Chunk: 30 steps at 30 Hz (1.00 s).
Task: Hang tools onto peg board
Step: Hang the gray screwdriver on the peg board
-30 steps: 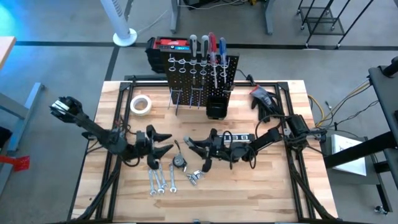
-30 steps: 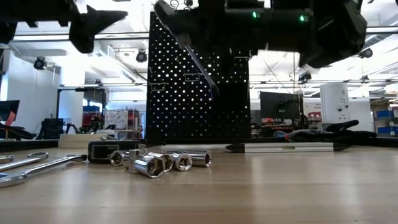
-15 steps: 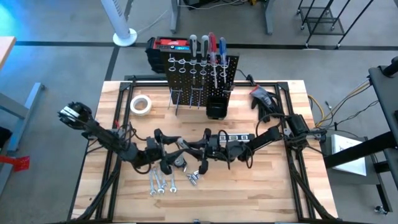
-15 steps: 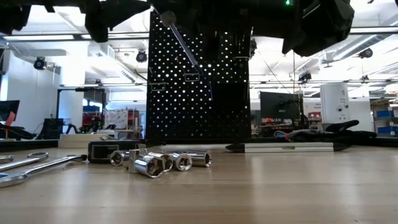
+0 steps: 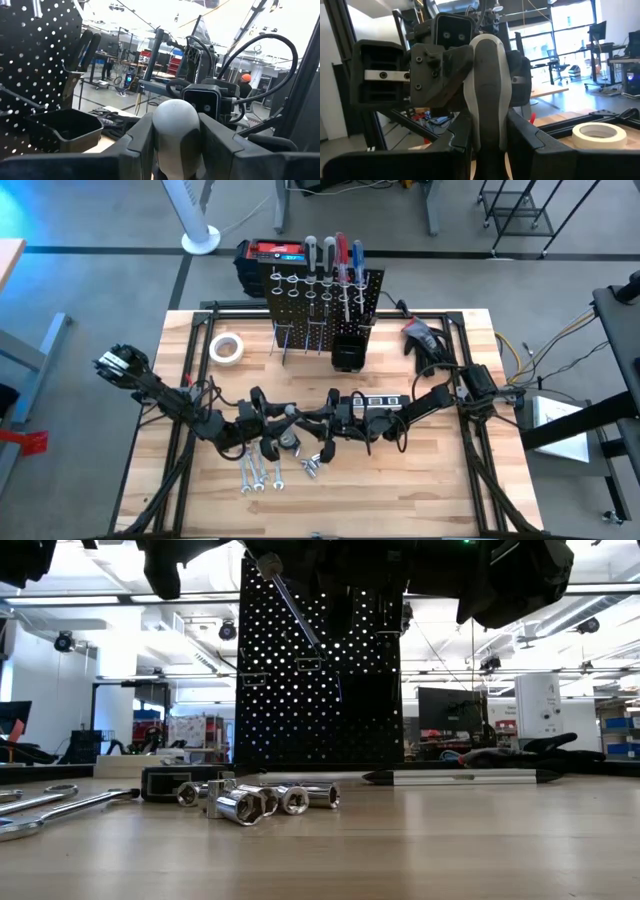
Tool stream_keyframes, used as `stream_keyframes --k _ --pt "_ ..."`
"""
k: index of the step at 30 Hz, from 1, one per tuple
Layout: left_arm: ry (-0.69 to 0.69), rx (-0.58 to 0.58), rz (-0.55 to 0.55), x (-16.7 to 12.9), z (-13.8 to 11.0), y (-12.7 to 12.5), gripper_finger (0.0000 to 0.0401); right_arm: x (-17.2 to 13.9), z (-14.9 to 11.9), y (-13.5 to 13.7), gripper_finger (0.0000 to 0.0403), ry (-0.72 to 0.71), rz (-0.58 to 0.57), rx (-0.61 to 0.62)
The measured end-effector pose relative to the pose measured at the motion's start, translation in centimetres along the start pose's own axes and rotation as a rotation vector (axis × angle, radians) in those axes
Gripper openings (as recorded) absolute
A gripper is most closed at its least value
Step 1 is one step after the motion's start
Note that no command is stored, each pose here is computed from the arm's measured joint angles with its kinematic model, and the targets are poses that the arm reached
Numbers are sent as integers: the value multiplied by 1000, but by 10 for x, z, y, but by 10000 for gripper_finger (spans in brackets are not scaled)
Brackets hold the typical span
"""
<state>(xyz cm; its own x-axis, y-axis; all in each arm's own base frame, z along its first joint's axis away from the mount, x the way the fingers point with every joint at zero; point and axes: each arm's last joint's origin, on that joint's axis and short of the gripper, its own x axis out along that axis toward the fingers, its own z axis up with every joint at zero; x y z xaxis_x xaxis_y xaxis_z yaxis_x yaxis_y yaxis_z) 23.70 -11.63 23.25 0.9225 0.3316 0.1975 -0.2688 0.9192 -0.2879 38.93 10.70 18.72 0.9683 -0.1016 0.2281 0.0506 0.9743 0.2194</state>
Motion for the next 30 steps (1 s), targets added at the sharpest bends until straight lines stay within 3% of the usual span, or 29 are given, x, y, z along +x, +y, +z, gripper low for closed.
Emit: stream_keyframes --k 3,6,10,13,20,25,30 --pt "-9 23 -7 2 5 -3 108 1 1 -1 78 -3 -1 29" --pt "-21 53 2 5 17 -5 108 0 0 -1 146 7 -6 57" --pt "-12 130 91 5 55 -3 108 -3 -1 0 232 17 -9 88" --pt "39 163 136 5 92 4 108 -4 -4 1 267 64 -75 106" --pt "162 245 291 13 191 30 108 -12 -31 -9 276 361 -208 125" --pt "106 272 297 25 256 39 108 -16 -39 -12 266 430 -237 107" --pt "59 283 296 38 306 49 108 -17 -42 -13 266 460 -251 102"
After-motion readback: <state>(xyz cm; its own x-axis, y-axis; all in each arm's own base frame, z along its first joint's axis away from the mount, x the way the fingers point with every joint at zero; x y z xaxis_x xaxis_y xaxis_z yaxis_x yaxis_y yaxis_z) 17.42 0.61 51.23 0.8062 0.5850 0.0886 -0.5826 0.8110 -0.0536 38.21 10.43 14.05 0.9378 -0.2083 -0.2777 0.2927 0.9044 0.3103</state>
